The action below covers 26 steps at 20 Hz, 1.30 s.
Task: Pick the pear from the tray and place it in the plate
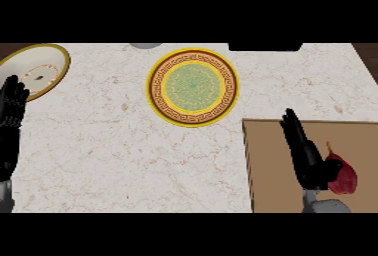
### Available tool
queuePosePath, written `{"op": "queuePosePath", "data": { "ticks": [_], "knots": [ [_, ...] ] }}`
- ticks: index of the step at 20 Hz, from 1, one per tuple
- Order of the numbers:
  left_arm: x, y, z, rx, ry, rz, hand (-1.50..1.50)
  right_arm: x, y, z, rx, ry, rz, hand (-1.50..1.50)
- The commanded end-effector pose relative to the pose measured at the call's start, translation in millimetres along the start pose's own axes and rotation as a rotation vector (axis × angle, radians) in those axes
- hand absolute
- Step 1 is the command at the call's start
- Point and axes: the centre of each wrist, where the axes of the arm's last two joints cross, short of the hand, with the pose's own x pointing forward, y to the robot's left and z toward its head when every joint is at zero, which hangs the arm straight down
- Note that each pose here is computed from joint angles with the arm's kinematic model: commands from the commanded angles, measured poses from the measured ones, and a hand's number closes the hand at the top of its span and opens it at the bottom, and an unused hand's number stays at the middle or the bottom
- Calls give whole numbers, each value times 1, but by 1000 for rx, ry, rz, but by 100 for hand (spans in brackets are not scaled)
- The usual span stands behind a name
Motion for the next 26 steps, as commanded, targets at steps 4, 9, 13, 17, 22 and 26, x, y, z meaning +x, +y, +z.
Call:
{"op": "queuePosePath", "data": {
  "ticks": [4, 9, 13, 17, 22, 26],
  "knots": [
    [25, -21, -20, -128, -10, 87, 0, 90, 26, -60, 261, -209, -131, 150],
    [26, -37, -21, -214, 25, 164, 0, 76, -44, -57, 172, -54, 677, 150],
    [31, -43, -36, -235, 54, 197, 0, 44, 18, -44, -107, -10, 137, -150],
    [29, -49, -32, -241, 77, 209, 0, 46, 1, -26, -195, -143, -11, -150],
    [48, -47, -39, -232, 73, 203, 0, 96, -40, -4, -219, -237, 70, -150],
    [32, -36, -34, -236, 73, 189, 0, 128, -79, -3, -216, -132, 304, -150]
  ]
}}
